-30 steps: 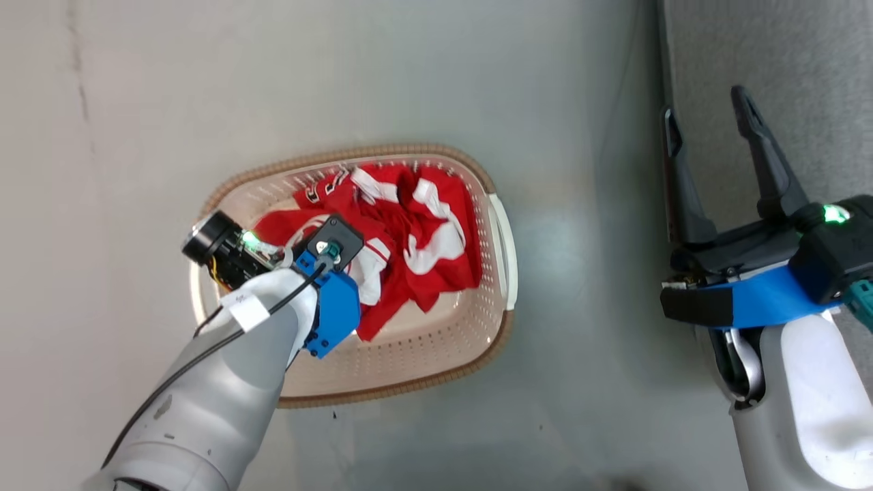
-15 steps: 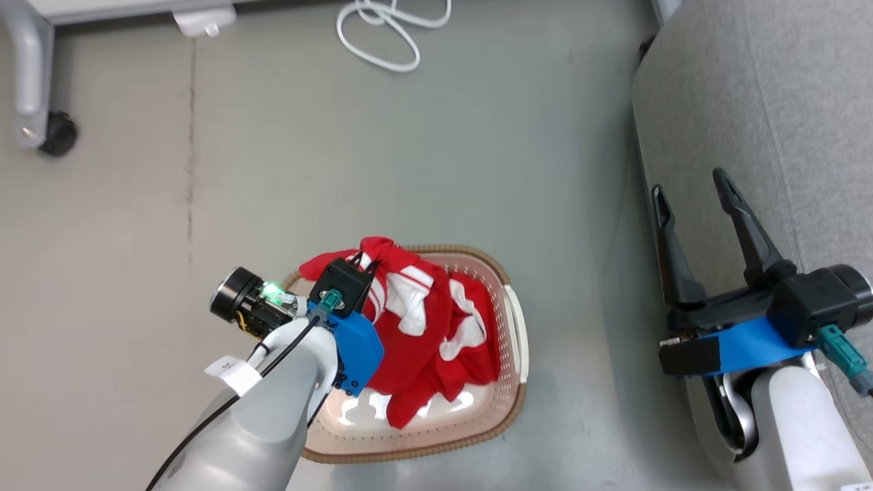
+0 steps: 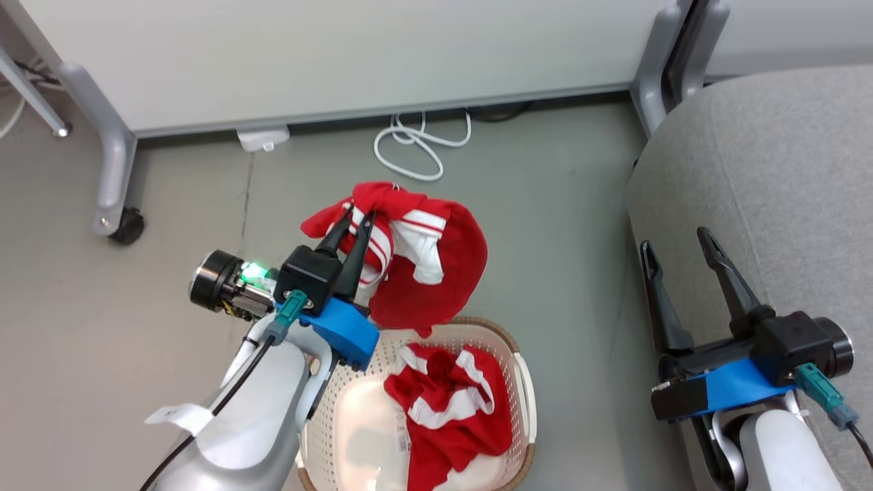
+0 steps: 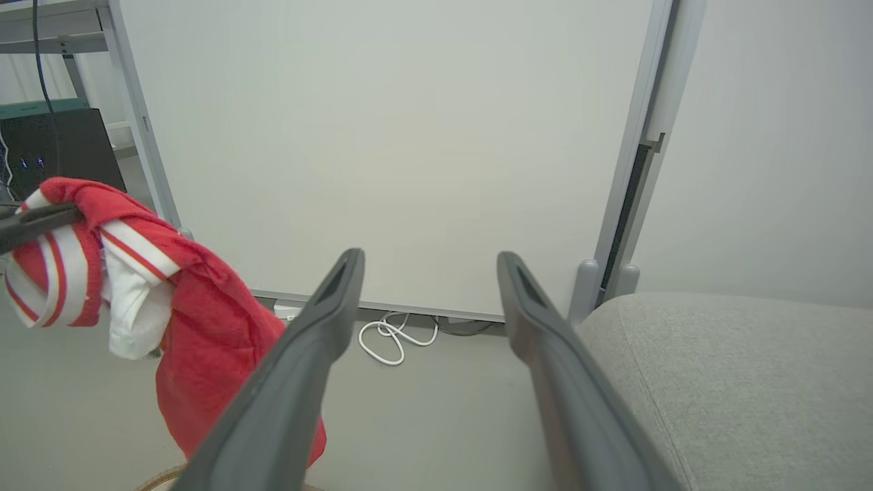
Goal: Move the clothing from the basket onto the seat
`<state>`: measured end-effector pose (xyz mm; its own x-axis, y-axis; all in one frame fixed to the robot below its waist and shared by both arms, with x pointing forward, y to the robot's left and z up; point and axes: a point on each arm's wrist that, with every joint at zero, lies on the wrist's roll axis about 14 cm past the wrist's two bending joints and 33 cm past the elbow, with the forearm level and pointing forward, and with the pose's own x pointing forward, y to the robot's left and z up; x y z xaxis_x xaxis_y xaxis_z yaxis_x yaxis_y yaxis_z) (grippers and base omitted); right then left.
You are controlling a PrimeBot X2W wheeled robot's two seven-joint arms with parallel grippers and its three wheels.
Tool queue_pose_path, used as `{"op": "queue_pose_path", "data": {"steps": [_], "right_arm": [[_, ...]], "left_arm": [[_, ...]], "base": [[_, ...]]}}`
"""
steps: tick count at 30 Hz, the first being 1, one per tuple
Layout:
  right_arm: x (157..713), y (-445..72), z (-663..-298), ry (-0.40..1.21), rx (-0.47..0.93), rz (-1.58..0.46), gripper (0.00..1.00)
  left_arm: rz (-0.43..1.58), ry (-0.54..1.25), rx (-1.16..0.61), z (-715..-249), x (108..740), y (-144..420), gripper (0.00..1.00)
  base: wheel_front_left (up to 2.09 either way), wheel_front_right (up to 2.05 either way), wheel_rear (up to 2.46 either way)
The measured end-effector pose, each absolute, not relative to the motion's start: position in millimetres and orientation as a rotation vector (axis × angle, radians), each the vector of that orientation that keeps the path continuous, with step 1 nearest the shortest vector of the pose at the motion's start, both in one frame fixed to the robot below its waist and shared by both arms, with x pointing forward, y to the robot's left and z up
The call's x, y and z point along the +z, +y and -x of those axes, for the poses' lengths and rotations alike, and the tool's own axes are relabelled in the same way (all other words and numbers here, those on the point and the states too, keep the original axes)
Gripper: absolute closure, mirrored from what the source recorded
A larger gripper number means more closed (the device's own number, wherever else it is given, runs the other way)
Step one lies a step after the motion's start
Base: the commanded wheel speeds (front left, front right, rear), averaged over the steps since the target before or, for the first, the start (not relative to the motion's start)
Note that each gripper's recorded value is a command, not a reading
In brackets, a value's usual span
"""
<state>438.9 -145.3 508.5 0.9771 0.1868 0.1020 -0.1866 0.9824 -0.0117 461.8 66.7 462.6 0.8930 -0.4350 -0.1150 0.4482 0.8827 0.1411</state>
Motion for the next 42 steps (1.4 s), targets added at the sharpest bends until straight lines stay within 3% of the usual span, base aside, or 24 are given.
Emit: {"op": "queue_pose_path", "data": {"steps": [11, 20, 32, 42], "right_arm": [[530.6, -147.5, -414.4, -0.152, 0.175, -0.009, 0.00], [534.1, -153.8, -403.3, -0.160, 0.152, -0.017, 0.00], [532.0, -152.6, -399.5, -0.156, 0.152, -0.028, 0.00], [554.3, -122.1, -403.7, -0.221, 0.288, 0.014, 0.00]], "left_arm": [[-0.088, -0.253, -0.482, -447.9, 579.6, 44.4, 1.00], [-0.079, -0.383, -0.583, -425.7, 620.1, 9.5, 1.00], [-0.076, -0.405, -0.628, -412.6, 627.9, -3.0, 1.00], [-0.076, -0.377, -0.622, -412.9, 618.6, -0.8, 1.00]], "base": [[0.00, 0.00, 0.00], [0.00, 0.00, 0.00], [0.00, 0.00, 0.00], [0.00, 0.00, 0.00]]}}
